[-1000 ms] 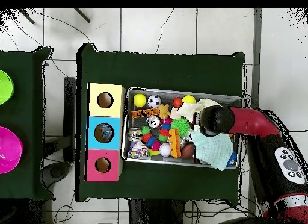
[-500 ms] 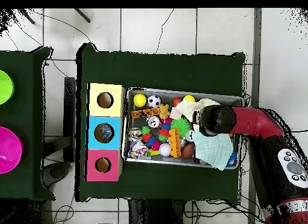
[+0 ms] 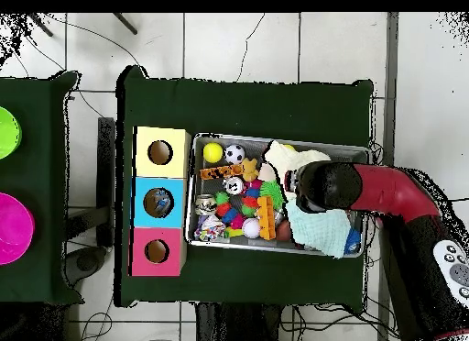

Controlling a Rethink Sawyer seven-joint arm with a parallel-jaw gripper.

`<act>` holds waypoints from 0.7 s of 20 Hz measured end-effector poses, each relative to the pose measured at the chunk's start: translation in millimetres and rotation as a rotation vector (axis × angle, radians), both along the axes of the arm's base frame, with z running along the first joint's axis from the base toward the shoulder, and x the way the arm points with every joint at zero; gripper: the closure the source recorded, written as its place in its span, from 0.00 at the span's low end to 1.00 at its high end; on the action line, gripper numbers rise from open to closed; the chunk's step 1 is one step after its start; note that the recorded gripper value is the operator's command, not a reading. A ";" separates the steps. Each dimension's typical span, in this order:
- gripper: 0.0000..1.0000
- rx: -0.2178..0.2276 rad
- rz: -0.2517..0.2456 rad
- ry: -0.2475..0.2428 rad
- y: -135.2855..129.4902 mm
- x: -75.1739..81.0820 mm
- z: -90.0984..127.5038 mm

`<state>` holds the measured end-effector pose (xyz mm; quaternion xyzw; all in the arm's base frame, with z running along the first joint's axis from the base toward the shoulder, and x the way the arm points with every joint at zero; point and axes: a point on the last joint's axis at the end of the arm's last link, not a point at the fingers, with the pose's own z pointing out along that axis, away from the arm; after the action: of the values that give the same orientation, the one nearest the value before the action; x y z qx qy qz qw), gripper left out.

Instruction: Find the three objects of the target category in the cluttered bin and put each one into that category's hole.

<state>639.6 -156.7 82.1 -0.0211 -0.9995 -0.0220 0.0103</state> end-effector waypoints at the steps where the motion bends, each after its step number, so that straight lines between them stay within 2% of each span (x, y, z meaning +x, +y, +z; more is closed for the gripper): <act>1: 1.00 0.002 -0.001 -0.001 1.3 0.1 2.7; 5: 1.00 0.029 -0.012 -0.007 18.1 -3.6 29.0; 10: 1.00 0.060 -0.019 0.024 37.1 -21.6 40.8; 14: 1.00 0.088 -0.011 0.060 57.3 -37.8 40.5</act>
<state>601.8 -99.3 122.6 -0.0268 -0.9967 -0.0653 0.0410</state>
